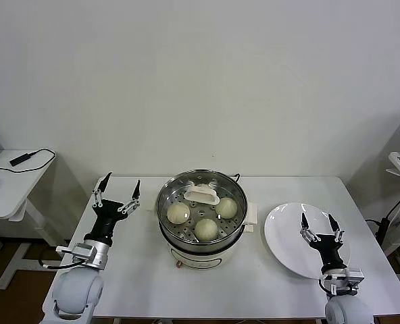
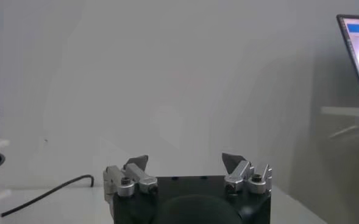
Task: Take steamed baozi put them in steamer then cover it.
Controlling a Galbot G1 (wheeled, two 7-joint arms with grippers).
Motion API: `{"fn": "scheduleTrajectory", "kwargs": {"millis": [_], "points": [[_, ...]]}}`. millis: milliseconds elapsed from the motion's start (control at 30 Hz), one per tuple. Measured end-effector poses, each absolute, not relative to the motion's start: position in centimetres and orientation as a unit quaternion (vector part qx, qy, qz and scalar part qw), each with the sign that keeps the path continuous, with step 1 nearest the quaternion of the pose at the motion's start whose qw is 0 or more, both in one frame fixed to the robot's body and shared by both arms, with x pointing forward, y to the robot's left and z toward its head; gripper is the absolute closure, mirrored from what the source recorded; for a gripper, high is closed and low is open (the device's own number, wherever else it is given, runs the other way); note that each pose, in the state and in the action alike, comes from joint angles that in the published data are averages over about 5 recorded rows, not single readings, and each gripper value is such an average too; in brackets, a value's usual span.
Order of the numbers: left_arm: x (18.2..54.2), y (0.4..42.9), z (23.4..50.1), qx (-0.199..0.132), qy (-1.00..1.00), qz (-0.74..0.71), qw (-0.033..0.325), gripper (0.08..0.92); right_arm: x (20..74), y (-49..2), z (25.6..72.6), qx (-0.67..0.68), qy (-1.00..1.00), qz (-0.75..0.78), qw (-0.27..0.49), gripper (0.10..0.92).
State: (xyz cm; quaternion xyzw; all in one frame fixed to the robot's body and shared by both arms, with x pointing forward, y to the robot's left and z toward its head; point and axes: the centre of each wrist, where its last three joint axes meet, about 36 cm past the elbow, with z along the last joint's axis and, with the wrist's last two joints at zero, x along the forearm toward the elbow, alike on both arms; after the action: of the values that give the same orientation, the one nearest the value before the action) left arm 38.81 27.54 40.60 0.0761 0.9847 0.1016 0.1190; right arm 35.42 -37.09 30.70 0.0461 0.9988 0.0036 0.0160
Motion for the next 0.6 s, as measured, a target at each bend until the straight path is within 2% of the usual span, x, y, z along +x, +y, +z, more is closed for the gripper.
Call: {"fn": "scheduleTrajectory", "kwargs": {"millis": [600], "points": [[37.5,29.0,38.7,0.064,0.988,0.065,0.128,0.177,34.8,-37.2,30.7,0.041,0.999,0.010,0.011,0.200]]}}
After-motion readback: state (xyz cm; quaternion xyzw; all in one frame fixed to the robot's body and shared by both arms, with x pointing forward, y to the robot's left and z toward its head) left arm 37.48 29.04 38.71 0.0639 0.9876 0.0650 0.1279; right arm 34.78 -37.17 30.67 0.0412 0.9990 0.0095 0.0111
